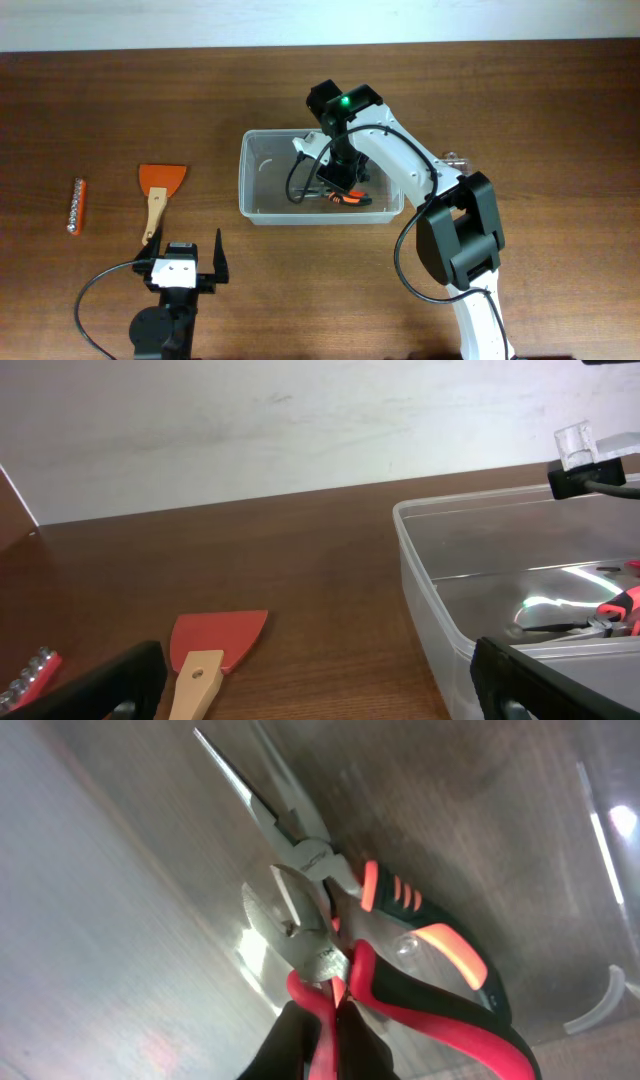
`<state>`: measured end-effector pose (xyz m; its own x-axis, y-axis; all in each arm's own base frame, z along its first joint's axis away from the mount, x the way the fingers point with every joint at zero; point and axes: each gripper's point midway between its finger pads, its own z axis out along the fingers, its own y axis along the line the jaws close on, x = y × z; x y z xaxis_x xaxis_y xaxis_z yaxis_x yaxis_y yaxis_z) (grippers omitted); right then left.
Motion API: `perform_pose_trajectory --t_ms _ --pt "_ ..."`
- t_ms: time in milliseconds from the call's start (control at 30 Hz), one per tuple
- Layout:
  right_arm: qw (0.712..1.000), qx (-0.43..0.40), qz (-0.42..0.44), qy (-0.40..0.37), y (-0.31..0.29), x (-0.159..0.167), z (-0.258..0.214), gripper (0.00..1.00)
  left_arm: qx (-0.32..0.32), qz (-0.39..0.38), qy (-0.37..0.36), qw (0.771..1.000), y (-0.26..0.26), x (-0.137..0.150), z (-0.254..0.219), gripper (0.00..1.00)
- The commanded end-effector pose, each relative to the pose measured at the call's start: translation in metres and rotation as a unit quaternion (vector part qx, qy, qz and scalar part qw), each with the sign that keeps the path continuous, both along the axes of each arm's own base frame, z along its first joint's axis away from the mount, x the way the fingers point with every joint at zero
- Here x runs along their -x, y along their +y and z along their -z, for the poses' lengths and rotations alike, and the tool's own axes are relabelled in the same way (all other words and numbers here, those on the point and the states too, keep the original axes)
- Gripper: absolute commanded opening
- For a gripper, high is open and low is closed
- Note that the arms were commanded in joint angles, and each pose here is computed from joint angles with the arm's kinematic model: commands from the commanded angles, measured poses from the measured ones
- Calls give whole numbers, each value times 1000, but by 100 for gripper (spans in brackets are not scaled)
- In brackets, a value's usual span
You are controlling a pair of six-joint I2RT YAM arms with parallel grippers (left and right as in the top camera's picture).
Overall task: Pack container
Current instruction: 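Open the right gripper to release the red pliers and lift, then move the right gripper right over the clear screwdriver pack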
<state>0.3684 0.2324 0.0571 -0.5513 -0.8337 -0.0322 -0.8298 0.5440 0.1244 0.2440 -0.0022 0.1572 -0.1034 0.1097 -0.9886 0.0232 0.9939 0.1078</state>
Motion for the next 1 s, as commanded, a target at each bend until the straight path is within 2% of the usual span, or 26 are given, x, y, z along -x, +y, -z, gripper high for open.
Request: perform_pose_trajectory --t_ms 0,300,433,567,800,833,967 --pt "1000 -23 4 -10 0 -3 -15 14 -6 -5 -1 1000 2 0 1 99" --pt "999 -24 25 -9 -15 -12 -16 16 -6 -5 -1 1000 2 0 1 99" --pt "999 -25 34 -13 -20 -17 -20 23 -6 -5 -1 1000 2 0 1 99" --pt "998 -21 54 -29 -27 -27 -44 40 -6 -5 -1 1000 2 0 1 99" --pt "989 -12 116 -86 -65 -48 -121 95 -6 -5 -1 1000 2 0 1 99" --pt "988 -15 126 -93 -72 -50 -132 99 -6 -5 -1 1000 2 0 1 99" --pt "975 -22 186 -118 -110 -52 -170 99 -6 -5 -1 1000 2 0 1 99"
